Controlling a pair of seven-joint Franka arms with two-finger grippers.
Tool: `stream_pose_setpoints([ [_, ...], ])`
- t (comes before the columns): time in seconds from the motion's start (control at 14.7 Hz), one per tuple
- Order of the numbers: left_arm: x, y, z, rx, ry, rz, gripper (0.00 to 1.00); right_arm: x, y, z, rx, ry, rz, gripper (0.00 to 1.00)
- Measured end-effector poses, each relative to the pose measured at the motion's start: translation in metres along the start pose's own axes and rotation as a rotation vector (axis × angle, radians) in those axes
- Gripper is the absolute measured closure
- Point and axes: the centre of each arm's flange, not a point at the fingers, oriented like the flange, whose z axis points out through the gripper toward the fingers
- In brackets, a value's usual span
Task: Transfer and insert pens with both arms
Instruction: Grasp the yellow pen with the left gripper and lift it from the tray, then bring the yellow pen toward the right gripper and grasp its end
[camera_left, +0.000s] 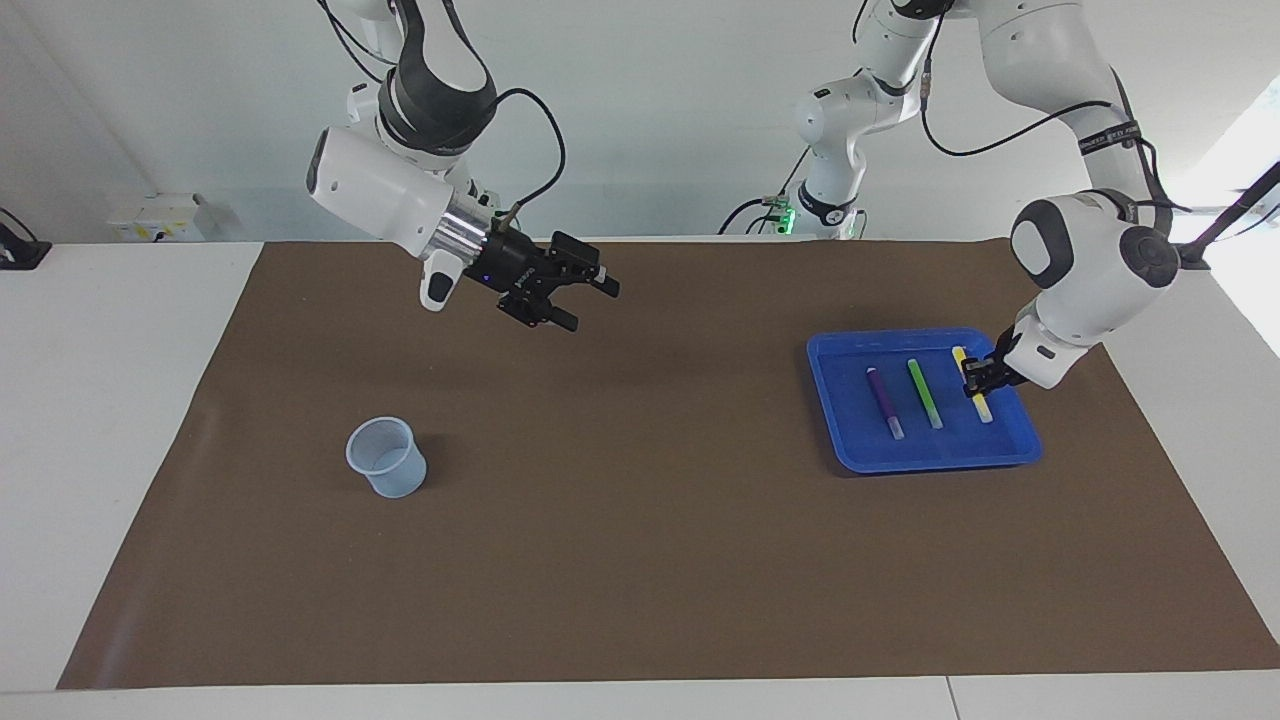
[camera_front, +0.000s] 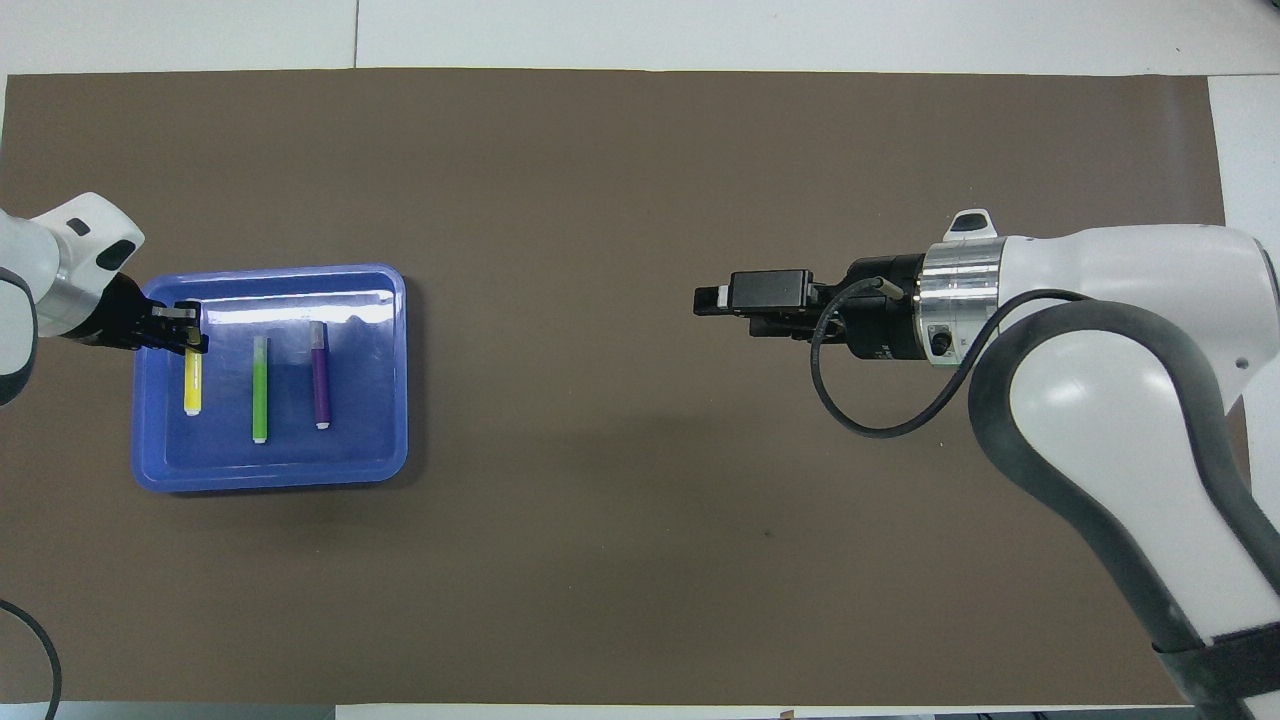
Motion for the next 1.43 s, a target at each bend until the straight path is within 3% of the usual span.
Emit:
stream_pose_setpoints([
  [0.34,-0.009,0.089,-0.061,-0.141,-0.083,-0.349,0.83,-0.001,0.001,-0.001,-0.001,0.000,0.002,0.00],
  [0.61,-0.040,0.171,-0.084,-0.256,-0.219,-0.691,0.83,-0.001,0.005,-0.004,0.004,-0.023,0.009,0.00],
  [1.02,-0.087,0.276,-0.069,-0.290,-0.435,-1.139,0.83,-0.012,-0.009,0.003,0.016,-0.054,-0.005,0.00],
  [1.23,-0.100,0.300,-0.056,-0.381,-0.468,-1.332,0.83,-0.026,-0.033,0.020,0.015,-0.050,-0.026,0.03],
  [1.43,-0.104,0.313,-0.056,-0.460,-0.513,-1.432,0.83,-0.045,-0.054,0.048,0.000,0.002,-0.060,0.10],
])
